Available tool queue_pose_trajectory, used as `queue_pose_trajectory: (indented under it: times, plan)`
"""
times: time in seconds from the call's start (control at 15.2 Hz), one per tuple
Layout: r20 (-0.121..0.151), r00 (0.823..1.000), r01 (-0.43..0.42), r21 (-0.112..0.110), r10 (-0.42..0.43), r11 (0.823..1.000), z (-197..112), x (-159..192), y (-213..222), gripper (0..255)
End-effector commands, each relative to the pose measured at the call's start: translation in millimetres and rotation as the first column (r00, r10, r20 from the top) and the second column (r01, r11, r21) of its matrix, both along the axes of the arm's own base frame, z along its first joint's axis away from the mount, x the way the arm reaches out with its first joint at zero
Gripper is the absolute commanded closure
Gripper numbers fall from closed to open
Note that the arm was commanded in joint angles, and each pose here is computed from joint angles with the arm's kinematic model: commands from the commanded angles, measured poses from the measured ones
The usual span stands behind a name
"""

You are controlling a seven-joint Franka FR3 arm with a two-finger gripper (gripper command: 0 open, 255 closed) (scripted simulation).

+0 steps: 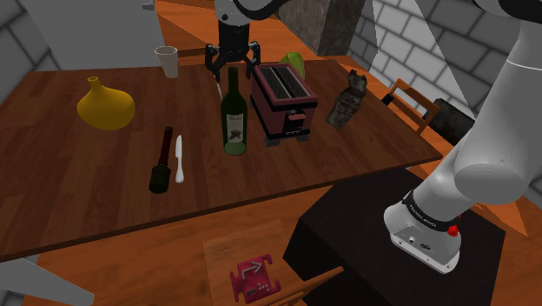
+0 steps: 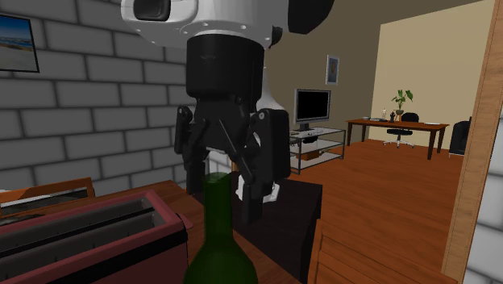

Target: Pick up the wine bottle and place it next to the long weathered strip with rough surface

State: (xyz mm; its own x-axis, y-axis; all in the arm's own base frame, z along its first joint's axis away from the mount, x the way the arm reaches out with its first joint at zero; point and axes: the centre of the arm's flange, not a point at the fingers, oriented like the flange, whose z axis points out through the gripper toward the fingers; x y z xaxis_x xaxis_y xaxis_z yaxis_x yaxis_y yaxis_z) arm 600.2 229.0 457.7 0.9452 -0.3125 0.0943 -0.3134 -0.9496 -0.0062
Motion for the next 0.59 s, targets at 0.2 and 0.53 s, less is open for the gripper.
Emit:
queue_pose_trajectory:
  times: [0.2, 0.53]
  plan:
    - [0.000, 1.000, 0.000, 0.000, 0.000, 1.000, -0.9, -0.2, -0.1, 0]
    - [0.000, 1.000, 0.000, 0.000, 0.000, 1.000, -0.8, -0.2, -0.1, 255]
